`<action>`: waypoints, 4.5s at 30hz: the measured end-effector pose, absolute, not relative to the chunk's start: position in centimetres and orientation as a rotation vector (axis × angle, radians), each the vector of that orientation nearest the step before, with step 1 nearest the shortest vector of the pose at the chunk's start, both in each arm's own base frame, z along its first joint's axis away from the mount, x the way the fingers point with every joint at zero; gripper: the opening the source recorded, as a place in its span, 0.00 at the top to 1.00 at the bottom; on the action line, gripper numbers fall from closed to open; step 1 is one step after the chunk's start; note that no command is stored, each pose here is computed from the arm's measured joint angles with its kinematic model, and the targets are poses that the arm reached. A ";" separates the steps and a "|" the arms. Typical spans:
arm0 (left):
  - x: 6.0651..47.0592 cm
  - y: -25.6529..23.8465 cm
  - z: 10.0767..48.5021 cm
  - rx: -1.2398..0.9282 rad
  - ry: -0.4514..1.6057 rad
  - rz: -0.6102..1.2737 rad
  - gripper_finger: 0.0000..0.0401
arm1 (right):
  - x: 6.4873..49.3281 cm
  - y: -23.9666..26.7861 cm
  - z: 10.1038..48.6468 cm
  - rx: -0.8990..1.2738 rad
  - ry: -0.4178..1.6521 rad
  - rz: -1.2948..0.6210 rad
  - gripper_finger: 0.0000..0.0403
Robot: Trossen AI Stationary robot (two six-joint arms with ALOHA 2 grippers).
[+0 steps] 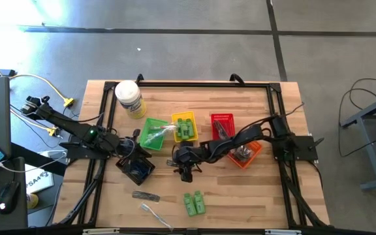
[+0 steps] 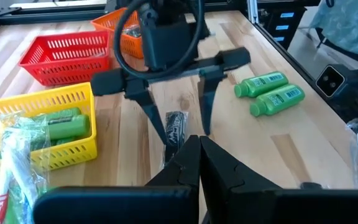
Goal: Pick & Place Travel size toiletries
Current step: Put the top black comb into the red basket
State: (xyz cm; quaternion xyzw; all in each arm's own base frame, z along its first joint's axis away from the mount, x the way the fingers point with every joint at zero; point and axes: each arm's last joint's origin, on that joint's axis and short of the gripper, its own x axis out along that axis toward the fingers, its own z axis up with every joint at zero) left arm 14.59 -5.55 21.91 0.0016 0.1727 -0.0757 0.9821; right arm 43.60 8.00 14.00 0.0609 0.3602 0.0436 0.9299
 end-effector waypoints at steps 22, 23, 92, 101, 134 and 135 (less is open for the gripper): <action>14.6 -5.5 21.9 0.035 0.348 -0.157 1.00 | 44.2 6.6 10.8 -0.013 0.780 0.060 0.54; 14.6 -5.5 21.9 0.035 0.348 -0.157 1.00 | 44.2 6.6 10.8 -0.014 0.780 0.058 0.57; 14.6 -5.6 21.9 0.003 0.346 -0.155 1.00 | 25.3 5.9 27.6 0.011 0.373 -0.156 0.99; 14.6 -5.6 22.0 0.009 0.337 -0.157 1.00 | 22.3 5.5 23.3 0.075 0.353 -0.232 0.99; 14.8 -5.6 22.5 0.021 0.288 -0.164 1.00 | 22.3 -3.0 22.0 0.357 0.583 -0.589 0.99; 14.8 -5.6 22.5 0.020 0.288 -0.164 1.00 | 22.4 -3.0 22.2 0.347 0.578 -0.587 0.99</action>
